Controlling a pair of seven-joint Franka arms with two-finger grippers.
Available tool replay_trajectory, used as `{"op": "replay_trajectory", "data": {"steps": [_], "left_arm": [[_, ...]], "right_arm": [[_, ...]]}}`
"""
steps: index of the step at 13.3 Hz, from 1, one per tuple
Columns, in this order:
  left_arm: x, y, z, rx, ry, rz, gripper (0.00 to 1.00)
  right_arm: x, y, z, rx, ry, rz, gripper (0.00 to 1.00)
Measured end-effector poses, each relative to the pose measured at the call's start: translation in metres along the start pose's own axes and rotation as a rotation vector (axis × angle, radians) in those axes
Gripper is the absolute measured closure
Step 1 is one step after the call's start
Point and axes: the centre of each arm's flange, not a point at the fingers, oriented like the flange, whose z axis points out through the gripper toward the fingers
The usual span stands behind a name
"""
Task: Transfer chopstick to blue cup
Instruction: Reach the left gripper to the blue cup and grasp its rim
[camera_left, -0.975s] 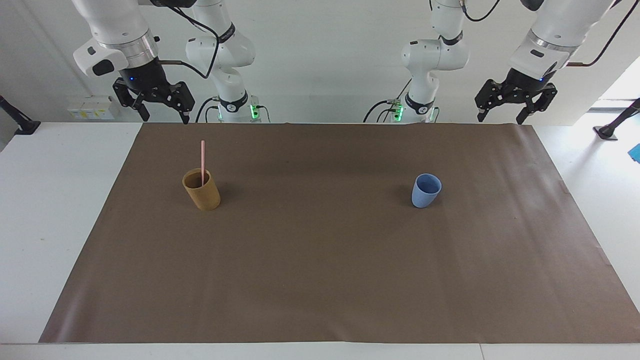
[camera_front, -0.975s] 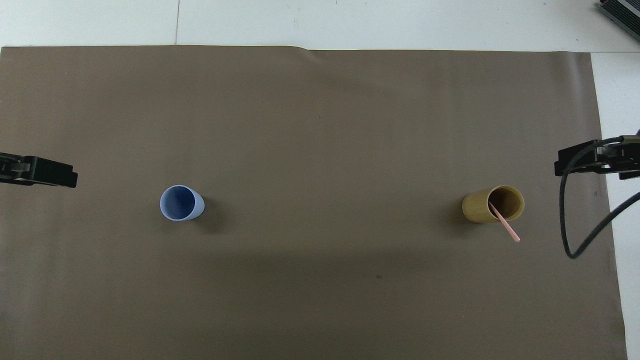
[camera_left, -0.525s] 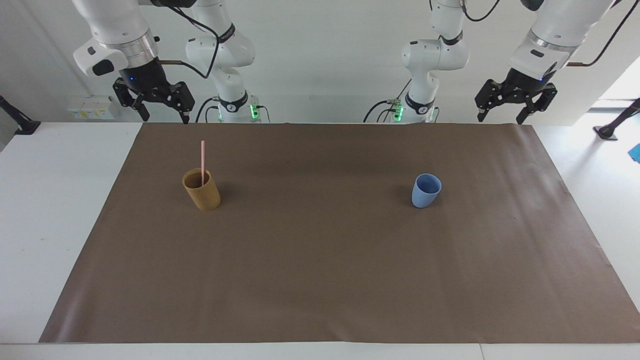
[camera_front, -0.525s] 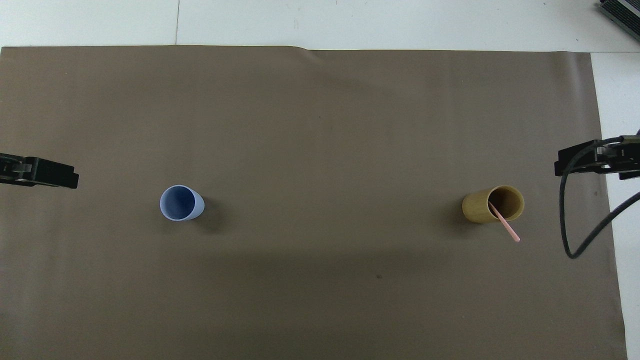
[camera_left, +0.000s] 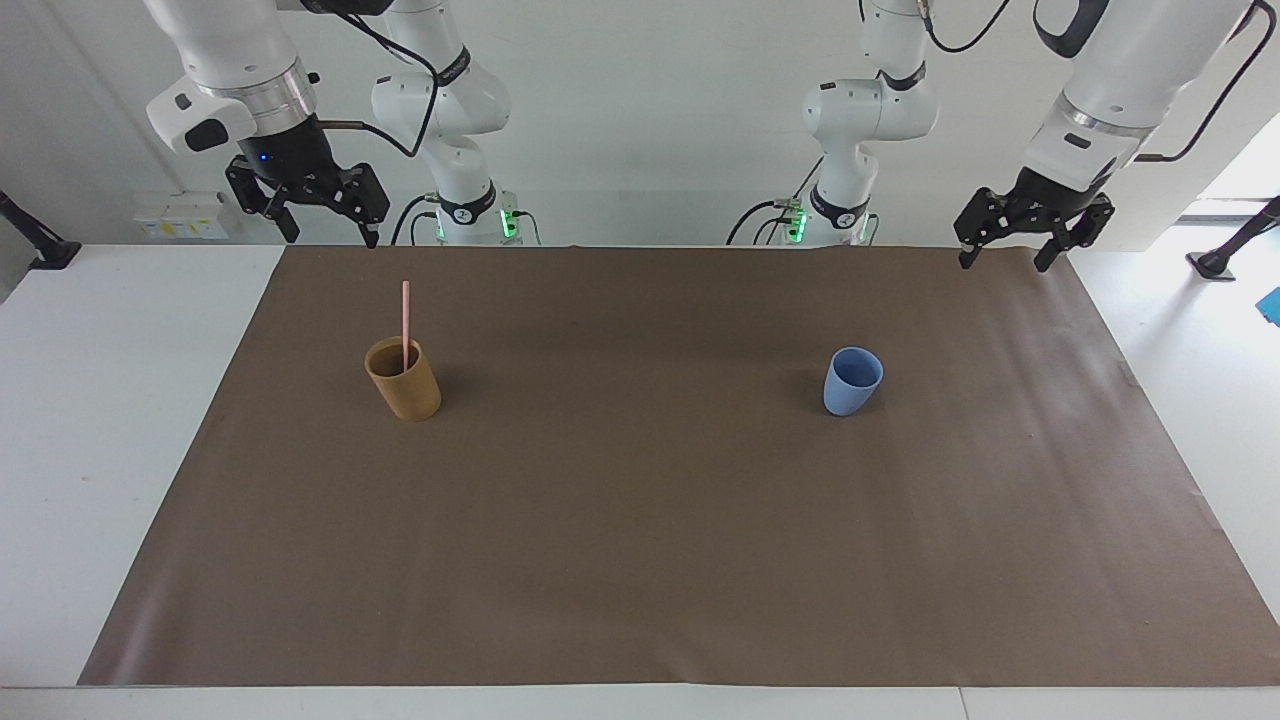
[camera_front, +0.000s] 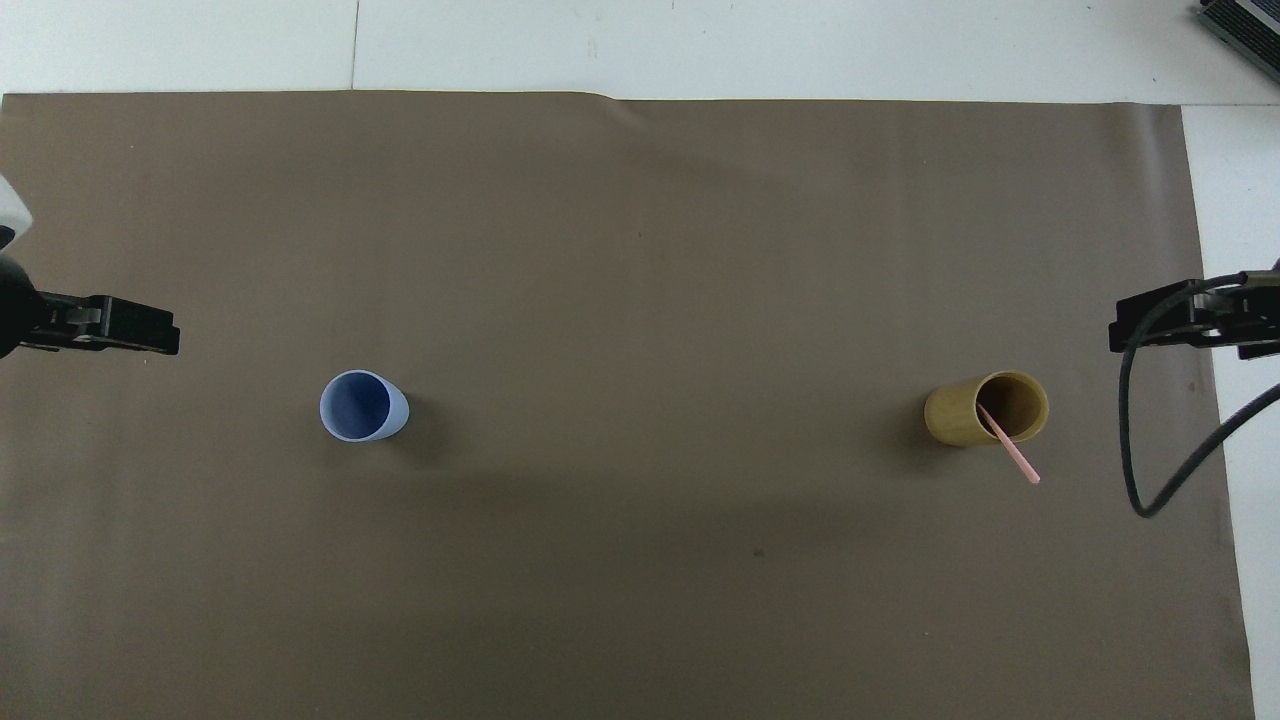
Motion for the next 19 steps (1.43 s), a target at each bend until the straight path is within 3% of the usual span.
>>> {"op": "replay_trajectory", "data": {"steps": [3, 11, 16, 19], "left_arm": [[0.010, 0.002, 0.048, 0.000, 0.006, -0.032, 0.00], [-0.023, 0.036, 0.168, 0.007, -0.123, 0.003, 0.00], [-0.052, 0.060, 0.240, 0.010, -0.109, 0.019, 0.00], [-0.058, 0.058, 0.251, 0.011, -0.112, 0.016, 0.05]], "right_arm": [[0.000, 0.000, 0.000, 0.000, 0.000, 0.000, 0.00], [0.000, 0.000, 0.000, 0.000, 0.000, 0.000, 0.00], [0.000, -0.002, 0.000, 0.000, 0.000, -0.004, 0.00], [0.000, -0.003, 0.000, 0.000, 0.000, -0.005, 0.00]]}}
